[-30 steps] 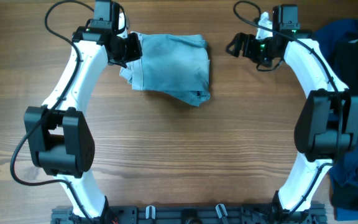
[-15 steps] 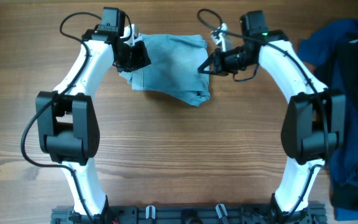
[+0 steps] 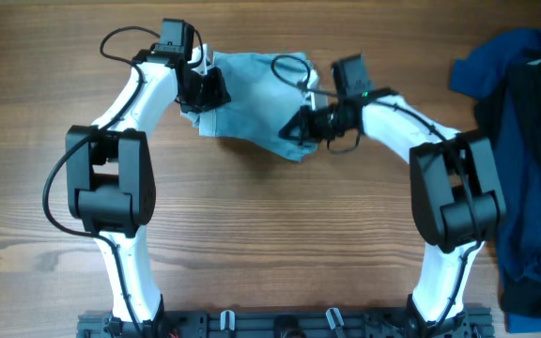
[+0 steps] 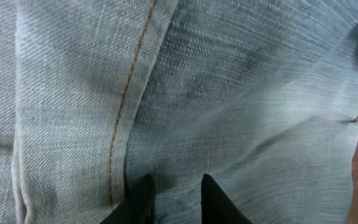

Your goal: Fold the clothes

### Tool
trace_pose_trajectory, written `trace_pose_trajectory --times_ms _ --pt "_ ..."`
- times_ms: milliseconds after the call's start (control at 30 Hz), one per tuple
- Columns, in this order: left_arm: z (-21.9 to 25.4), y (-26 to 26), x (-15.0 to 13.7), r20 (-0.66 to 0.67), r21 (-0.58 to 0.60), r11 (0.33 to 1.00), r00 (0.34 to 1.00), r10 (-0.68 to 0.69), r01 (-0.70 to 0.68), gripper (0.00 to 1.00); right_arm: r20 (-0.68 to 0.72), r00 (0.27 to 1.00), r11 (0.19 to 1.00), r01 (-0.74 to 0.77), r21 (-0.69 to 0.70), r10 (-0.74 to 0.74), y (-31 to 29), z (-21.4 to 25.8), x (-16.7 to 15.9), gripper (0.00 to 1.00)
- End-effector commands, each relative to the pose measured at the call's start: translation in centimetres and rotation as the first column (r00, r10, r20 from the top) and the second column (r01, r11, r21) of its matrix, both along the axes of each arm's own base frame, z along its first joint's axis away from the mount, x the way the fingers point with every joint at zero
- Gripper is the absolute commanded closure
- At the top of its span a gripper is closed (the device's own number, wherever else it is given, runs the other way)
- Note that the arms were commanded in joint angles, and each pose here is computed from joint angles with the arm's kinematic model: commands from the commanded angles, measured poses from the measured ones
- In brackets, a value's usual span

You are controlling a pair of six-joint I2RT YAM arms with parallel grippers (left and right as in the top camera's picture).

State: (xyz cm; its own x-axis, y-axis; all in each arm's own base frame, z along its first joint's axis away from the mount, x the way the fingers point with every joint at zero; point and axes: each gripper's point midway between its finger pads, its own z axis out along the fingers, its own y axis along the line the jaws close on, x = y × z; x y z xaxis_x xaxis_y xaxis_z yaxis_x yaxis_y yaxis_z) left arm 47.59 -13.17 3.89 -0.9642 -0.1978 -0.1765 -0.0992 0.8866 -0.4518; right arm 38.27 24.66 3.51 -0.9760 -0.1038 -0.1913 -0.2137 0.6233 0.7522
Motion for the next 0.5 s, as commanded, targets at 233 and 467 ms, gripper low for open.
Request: trace_pose_trajectory --times_ms 233,467 --pt "-1.0 1.2 0.3 0.006 0.074 0.997 1.0 0.023 -0.024 0.74 -0.28 0.91 0.947 0.264 -0.182 -0.307 -2.5 -5.0 -3.0 0.96" --pt "2.7 0.9 1.6 0.08 0.053 0.998 0.996 0.027 -0.032 0.94 -0.299 0.925 0.972 0.234 -0.035 -0.234 -0.5 -2.7 -2.4 0.96"
